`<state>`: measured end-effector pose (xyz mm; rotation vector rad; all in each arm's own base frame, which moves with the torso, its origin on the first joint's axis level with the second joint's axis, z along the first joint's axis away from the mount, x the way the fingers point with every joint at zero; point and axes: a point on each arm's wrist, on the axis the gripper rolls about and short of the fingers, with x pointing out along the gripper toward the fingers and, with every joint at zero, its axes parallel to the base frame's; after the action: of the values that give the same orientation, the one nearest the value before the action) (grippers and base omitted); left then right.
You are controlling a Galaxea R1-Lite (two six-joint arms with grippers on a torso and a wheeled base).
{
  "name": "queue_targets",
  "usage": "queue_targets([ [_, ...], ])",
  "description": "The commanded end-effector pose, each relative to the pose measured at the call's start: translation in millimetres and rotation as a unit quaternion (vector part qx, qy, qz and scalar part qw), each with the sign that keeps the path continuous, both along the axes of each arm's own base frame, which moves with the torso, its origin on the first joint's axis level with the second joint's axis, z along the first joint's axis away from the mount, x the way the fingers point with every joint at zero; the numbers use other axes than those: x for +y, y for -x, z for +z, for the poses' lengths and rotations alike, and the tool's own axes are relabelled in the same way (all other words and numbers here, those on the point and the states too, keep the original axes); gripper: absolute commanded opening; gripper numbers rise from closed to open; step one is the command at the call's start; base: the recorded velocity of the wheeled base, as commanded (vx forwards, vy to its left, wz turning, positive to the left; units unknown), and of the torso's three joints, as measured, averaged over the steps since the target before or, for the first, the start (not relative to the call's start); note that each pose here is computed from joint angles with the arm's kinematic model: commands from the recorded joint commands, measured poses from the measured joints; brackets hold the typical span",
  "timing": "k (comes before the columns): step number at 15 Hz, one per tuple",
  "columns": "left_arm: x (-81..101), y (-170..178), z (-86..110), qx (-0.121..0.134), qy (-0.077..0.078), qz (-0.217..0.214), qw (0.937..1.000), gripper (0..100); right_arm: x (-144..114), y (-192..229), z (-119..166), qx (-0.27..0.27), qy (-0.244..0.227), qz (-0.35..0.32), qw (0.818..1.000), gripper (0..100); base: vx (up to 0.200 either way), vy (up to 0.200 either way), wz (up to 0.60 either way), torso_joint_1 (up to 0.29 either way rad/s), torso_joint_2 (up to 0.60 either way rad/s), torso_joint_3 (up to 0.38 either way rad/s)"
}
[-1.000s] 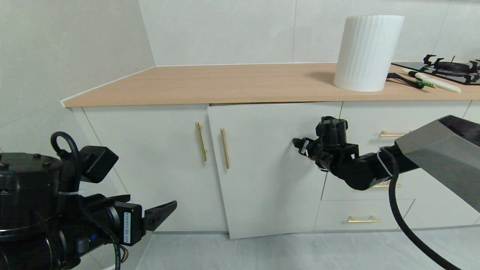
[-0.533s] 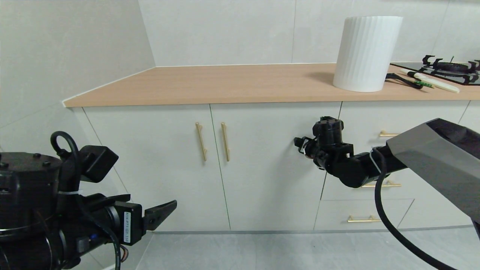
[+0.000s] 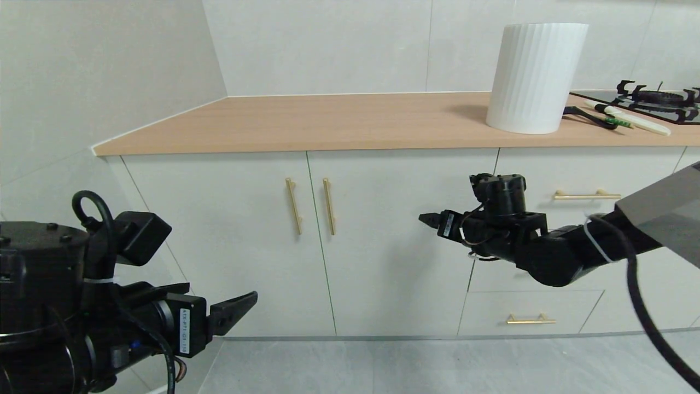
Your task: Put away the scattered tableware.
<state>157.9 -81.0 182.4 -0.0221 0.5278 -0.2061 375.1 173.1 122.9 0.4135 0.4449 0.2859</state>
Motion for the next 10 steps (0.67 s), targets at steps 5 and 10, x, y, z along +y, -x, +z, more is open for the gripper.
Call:
queue_targets([
  [5,8.9,15,19.6,-0.05,0.016,-0.003,0.9986,100,-32,67,80,-0.091,0.007,-0.012,0.996,100,0.0,0.0,0.0,0.0,0.0,0.0],
  [10,35.7,42,30.4,-0.111,-0.021,0.026,0.9932,100,-92,163,111,-0.172,0.105,-0.079,0.976,100,0.0,0.0,0.0,0.0,0.0,0.0],
])
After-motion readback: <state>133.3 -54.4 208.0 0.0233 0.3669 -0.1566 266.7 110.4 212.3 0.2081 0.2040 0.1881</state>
